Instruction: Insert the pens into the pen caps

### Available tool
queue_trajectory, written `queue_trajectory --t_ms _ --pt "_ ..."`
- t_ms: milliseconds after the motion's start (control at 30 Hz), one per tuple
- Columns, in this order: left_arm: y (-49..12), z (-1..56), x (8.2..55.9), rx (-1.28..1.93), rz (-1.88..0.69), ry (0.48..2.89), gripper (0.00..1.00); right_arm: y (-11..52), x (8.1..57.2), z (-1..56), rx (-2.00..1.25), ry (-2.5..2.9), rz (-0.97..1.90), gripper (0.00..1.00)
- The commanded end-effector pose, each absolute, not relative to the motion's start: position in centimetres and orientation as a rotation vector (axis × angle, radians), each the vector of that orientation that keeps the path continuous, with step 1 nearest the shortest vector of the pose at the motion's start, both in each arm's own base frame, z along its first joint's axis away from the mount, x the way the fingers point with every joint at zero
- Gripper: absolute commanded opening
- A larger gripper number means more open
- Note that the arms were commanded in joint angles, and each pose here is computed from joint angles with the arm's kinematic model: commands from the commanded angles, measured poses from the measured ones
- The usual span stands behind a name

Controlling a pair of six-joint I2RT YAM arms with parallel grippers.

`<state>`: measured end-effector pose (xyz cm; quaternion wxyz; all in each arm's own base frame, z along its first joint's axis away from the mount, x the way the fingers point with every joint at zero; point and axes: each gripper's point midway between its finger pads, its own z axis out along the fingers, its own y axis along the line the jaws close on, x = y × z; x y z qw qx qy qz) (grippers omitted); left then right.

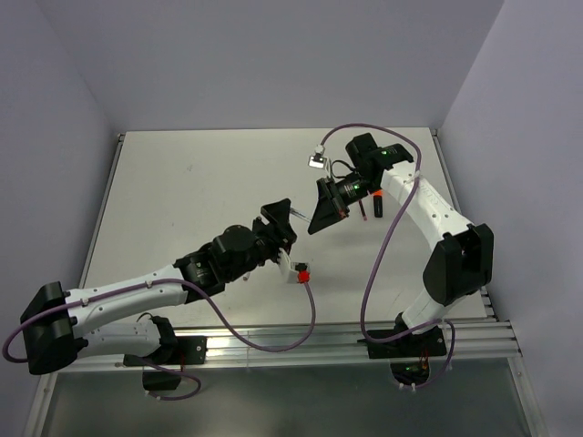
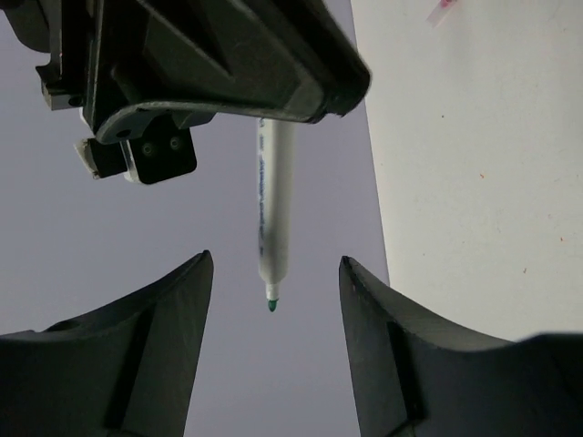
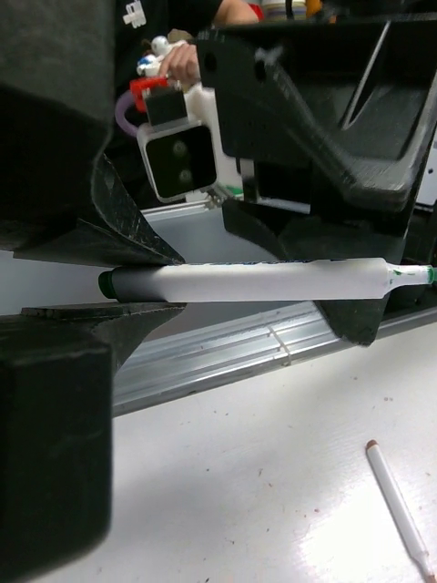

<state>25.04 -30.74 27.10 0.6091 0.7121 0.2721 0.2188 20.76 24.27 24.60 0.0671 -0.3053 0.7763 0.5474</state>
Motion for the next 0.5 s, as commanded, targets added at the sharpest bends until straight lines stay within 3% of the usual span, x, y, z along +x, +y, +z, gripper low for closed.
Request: queue_trajectory --t_ms 0,167,333,467 --pt "-30.1 30.8 25.3 1.536 0.424 0.712 0.63 23.8 21.3 26.4 -0.969 2.252 1.564 0.00" --pt "-27.9 30.9 24.2 1.537 0.197 0.920 0.62 21.9 24.9 27.3 -0.865 2.240 1.466 0.00" --pt "-26.2 25.5 24.0 1.535 -0.073 1.359 0.60 19.0 29.5 29.1 -0.671 2.242 1.328 0.00" --pt "-23.3 21.0 26.9 1.577 -0.264 1.684 0.48 17.1 31.9 29.7 -0.559 2.262 1.162 0.00"
